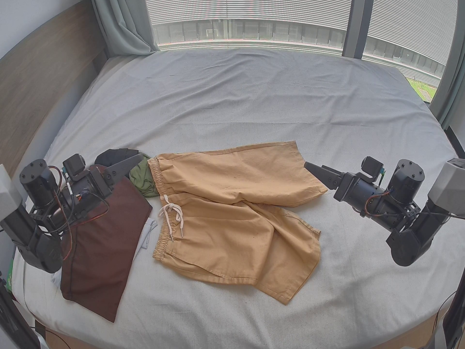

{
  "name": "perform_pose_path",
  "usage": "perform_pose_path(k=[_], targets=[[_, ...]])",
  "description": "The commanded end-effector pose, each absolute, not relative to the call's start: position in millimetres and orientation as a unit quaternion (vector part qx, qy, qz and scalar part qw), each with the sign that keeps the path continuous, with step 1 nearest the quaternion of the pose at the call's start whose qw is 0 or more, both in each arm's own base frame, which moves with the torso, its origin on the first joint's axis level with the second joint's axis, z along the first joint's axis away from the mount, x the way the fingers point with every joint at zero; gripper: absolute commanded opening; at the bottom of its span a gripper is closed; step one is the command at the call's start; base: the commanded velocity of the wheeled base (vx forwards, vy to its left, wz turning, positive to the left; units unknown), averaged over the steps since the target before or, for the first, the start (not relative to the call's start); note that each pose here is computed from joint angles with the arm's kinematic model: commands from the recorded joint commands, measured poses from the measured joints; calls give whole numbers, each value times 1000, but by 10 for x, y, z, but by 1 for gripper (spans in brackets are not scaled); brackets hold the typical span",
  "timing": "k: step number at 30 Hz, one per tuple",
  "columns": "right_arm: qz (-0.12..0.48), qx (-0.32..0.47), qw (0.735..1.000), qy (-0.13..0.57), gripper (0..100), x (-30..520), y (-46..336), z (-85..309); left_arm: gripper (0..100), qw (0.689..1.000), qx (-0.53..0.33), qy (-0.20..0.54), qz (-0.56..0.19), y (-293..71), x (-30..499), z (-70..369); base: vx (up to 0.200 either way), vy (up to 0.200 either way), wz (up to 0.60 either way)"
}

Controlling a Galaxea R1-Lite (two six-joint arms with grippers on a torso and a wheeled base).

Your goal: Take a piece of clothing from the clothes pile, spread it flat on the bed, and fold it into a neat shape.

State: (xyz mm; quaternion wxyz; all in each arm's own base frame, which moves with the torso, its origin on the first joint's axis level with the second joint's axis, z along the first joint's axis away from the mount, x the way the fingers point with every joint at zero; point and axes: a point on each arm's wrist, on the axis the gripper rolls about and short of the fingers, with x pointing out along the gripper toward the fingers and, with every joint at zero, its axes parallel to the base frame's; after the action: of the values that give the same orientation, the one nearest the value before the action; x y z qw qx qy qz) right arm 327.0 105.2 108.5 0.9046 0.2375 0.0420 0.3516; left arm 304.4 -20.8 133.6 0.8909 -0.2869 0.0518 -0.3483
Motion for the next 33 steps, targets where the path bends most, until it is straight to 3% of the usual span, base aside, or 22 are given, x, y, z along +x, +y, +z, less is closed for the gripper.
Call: perform_pose_path(k=[1, 9, 26, 33], targets=[[365, 235, 900, 33, 100, 3019, 1051, 1269, 100, 894, -277, 32, -351, -153, 2831, 1509, 0, 0, 0], [358, 239, 901, 58, 100, 2930, 1004, 1178, 100, 893, -275, 39, -354, -176, 2832, 1467, 0, 0, 0], [321, 218, 913, 126, 100, 2877, 840, 777, 100, 916, -102, 77, -380, -164, 2853, 838, 0, 0, 0], [317, 220, 913, 135, 100, 2879, 795, 730, 100, 916, -99, 88, -378, -168, 2848, 765, 0, 0, 0]])
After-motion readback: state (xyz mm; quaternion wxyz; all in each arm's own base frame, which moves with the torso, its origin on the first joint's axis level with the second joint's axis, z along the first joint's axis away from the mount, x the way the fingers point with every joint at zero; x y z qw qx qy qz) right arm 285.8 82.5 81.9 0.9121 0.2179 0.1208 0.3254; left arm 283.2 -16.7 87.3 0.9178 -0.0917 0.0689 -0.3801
